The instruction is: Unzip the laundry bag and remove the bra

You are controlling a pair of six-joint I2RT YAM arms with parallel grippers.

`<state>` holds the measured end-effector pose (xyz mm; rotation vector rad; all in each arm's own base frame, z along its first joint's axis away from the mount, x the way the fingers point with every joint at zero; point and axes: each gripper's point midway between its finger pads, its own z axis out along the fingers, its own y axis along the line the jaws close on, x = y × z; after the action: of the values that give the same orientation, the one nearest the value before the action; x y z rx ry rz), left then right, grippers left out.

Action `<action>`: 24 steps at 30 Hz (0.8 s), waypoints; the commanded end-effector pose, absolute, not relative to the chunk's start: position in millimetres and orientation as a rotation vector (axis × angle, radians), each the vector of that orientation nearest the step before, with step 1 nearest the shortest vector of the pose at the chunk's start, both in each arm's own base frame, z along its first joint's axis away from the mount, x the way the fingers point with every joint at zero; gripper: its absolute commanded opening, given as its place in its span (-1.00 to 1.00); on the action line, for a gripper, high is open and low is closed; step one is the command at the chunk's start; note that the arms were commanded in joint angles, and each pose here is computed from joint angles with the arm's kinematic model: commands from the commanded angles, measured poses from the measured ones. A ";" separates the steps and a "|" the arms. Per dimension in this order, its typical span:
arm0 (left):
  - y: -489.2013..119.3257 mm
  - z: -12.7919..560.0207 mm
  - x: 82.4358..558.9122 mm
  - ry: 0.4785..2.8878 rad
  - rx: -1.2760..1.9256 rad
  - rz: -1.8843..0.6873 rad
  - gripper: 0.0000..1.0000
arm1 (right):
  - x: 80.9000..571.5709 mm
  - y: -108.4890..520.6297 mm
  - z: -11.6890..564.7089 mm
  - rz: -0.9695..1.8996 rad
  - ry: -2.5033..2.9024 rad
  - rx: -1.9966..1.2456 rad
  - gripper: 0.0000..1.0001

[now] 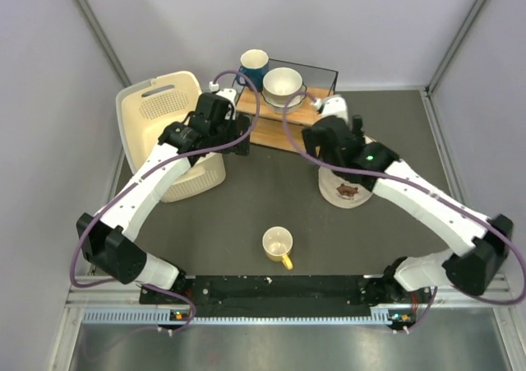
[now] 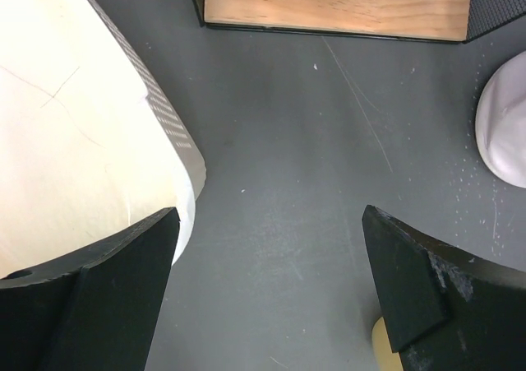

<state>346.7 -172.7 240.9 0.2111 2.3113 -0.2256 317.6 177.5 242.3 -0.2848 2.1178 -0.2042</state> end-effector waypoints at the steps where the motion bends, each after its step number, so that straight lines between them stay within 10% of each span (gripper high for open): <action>1: -181.6 264.7 345.5 2.249 0.221 -0.294 0.98 | 311.3 144.2 301.7 0.002 1.987 -0.101 0.98; 13: -258.8 266.9 304.3 2.228 0.533 -0.709 0.98 | 297.1 42.6 200.6 0.526 2.192 0.492 0.96; 24: -284.8 260.8 297.8 2.238 0.527 -0.839 0.98 | 299.4 56.9 203.3 0.621 2.155 0.398 -1.00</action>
<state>294.3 -266.7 252.6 0.5220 2.2871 -0.7494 295.2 45.1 178.9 0.4977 2.2340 0.5329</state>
